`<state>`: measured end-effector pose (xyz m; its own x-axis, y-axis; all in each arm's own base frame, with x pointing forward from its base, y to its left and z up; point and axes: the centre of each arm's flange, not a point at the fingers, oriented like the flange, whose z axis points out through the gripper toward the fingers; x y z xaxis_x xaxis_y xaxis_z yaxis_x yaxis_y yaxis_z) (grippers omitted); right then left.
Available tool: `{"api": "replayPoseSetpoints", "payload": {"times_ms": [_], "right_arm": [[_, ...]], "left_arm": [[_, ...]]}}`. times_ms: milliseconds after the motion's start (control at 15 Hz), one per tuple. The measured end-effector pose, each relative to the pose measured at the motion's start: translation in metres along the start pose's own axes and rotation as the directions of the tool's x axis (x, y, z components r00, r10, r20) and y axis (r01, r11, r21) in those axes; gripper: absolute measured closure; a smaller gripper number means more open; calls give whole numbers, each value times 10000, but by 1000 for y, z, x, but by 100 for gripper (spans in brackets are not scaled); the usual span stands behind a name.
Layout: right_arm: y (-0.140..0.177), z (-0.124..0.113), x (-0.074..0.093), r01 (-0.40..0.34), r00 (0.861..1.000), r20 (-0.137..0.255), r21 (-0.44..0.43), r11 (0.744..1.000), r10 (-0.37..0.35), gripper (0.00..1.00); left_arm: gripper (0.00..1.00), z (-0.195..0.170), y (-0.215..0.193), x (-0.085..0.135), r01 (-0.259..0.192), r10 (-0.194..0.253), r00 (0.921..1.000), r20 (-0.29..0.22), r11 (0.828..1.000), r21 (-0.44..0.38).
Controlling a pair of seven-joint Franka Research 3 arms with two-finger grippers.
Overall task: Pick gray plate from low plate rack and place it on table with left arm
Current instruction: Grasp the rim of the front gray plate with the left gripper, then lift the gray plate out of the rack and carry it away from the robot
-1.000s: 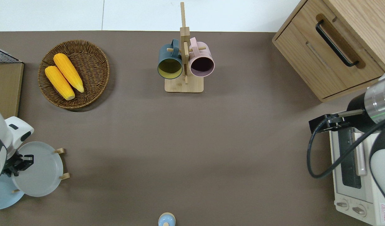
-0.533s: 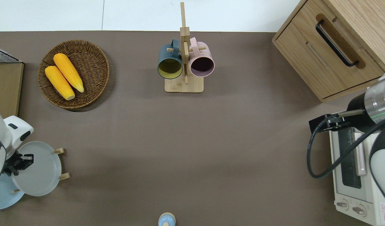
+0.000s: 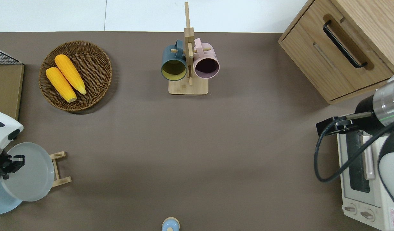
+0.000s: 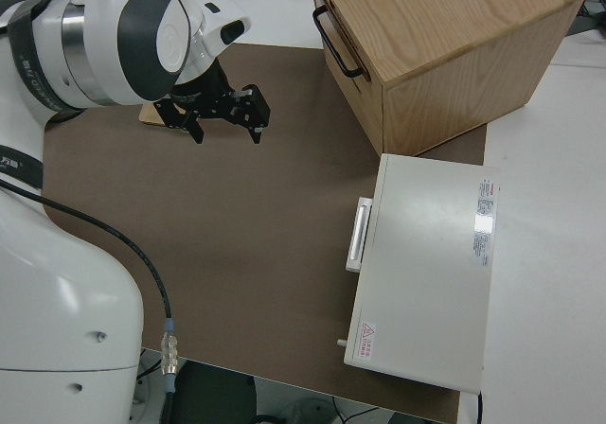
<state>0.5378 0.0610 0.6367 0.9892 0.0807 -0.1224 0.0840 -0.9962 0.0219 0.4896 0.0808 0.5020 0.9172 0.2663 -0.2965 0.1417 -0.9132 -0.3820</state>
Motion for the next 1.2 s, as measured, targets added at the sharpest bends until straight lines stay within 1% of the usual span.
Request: {"api": "replayPoseSetpoints", "payload": {"times_ms": [133,200,267,400,600,733,800,933,1067,1200], "right_arm": [[0,0,0,0,10000,0,0,10000,0,1],[0,0,0,0,10000,0,0,10000,0,1],[0,0,0,0,10000,0,0,10000,0,1],[0,0,0,0,10000,0,0,10000,0,1],[0,0,0,0,10000,0,0,10000,0,1],[0,0,0,0,10000,0,0,10000,0,1],[0,0,0,0,10000,0,0,10000,0,1],[0,0,0,0,10000,0,0,10000,0,1],[0,0,0,0,10000,0,0,10000,0,1],[0,0,0,0,10000,0,0,10000,0,1]], "left_arm": [[88,-12,4,-2,-18,14,10000,-46,9949,-1009],[88,-15,8,-3,-47,46,10000,-8,9883,-1523],[88,-18,15,-5,-107,121,9999,48,9761,-2172],[88,-22,26,-6,-186,230,9997,104,9513,-3076],[88,-25,38,-2,-253,189,9996,-195,9106,-4125],[88,-21,47,1,-286,176,9994,-287,8941,-4470],[88,-17,54,2,-330,168,9991,-396,8901,-4545],[88,-9,69,1,-445,142,9975,-697,8885,-4568],[88,1,82,-4,-502,44,9949,-1005,8874,-4583],[88,11,94,-11,-456,-157,9921,-1247,8798,-4732]]}}
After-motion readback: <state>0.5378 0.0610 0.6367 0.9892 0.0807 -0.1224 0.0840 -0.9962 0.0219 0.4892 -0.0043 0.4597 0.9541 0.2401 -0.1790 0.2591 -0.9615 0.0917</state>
